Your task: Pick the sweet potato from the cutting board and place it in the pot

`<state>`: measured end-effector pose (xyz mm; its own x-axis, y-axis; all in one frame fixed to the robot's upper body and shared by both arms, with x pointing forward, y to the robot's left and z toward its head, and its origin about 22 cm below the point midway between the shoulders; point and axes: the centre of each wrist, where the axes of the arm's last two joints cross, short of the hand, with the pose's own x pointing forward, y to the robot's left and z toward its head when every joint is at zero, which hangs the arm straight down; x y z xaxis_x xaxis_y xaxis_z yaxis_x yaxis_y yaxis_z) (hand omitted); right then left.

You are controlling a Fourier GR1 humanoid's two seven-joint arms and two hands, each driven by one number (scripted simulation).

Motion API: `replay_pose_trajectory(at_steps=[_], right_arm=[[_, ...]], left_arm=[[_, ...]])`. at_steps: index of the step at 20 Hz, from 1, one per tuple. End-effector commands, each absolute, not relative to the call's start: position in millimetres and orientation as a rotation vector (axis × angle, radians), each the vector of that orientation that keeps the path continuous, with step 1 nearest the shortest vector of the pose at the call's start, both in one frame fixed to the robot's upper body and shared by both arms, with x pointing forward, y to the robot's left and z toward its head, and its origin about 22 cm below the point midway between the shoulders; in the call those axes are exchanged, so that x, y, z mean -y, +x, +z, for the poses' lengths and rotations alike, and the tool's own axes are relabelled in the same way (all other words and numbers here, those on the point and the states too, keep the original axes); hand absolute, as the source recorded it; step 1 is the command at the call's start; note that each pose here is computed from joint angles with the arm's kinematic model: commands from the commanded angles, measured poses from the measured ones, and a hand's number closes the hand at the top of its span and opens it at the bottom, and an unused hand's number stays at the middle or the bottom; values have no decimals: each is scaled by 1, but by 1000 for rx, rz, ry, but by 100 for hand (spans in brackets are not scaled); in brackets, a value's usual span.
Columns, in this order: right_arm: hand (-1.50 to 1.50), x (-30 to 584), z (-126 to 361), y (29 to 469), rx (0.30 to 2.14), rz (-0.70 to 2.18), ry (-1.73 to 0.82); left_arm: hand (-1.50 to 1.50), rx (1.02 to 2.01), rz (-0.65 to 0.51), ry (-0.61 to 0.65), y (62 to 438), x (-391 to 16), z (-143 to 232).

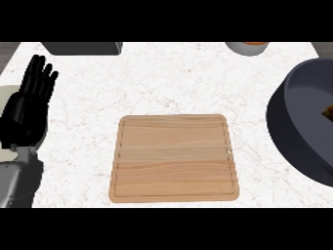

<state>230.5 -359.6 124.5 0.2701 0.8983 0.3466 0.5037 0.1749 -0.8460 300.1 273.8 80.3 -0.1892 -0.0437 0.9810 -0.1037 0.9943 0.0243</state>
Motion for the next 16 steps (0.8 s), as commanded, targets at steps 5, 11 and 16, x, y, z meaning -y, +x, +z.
replay_pose_trajectory(at_steps=[5,11,16], right_arm=[[150,423,86,260,1358,473,-1462],[150,447,60,279,1202,540,-1339],[-150,441,44,303,1203,479,-1094]], left_arm=[[0,1763,53,120,304,-256,84],[0,1767,56,103,301,-267,92],[0,1774,55,104,305,-255,92]])
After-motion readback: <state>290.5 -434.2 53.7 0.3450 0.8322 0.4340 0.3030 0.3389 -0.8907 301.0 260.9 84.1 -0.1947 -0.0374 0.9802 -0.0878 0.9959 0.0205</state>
